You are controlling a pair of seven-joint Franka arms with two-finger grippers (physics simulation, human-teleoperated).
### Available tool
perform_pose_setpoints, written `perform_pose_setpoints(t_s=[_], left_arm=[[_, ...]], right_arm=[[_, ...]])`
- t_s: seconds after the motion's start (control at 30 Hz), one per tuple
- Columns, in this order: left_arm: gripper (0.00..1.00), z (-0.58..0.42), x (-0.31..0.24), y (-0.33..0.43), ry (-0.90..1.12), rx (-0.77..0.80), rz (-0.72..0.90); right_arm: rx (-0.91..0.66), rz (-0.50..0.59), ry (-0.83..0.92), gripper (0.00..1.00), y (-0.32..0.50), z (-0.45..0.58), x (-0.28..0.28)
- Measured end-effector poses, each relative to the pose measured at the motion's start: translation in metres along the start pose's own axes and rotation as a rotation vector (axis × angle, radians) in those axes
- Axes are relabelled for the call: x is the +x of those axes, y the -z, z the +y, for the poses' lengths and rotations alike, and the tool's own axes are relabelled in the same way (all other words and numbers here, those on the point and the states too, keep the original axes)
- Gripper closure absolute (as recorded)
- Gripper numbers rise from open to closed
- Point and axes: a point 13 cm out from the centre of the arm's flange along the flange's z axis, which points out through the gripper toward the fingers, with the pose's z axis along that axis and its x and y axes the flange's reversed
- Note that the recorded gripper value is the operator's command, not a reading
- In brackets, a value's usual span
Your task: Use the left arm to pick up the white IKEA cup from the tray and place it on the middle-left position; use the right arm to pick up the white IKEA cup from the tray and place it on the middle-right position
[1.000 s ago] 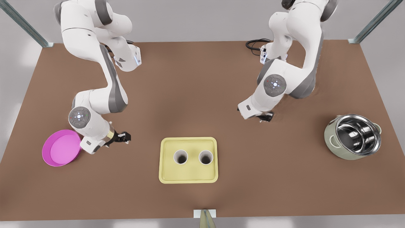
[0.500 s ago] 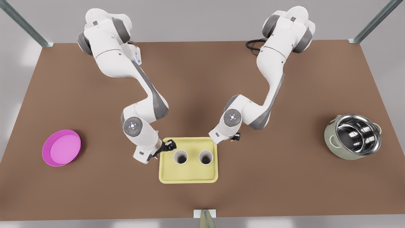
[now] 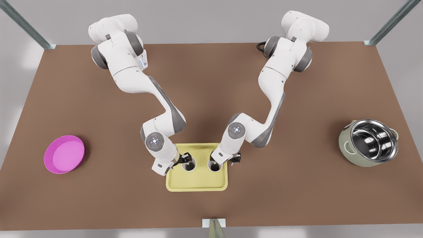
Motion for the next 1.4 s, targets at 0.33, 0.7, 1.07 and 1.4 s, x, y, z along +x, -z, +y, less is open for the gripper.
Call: perform_pose_setpoints(t_s=[0.33, 0.7, 1.07, 1.4], left_arm=[[0.00, -0.007, 0.007, -0.024, 0.022, -0.002, -0.025], [0.62, -0.010, 0.004, -0.028, 0.046, 0.014, -0.045], [0.93, -0.012, 0.003, -0.004, 0.107, 0.026, -0.016], [0.90, 0.145, 0.041, 0.079, 0.280, -0.044, 0.143]], right_arm=[[0.007, -0.010, -0.069, 0.06, -0.046, -0.011, 0.002], [0.001, -0.001, -0.100, 0.40, -0.062, 0.003, 0.009], [-0.011, -0.010, -0.126, 0.81, -0.048, 0.010, 0.005], [0.021, 0.001, -0.201, 0.83, 0.045, -0.078, -0.010]])
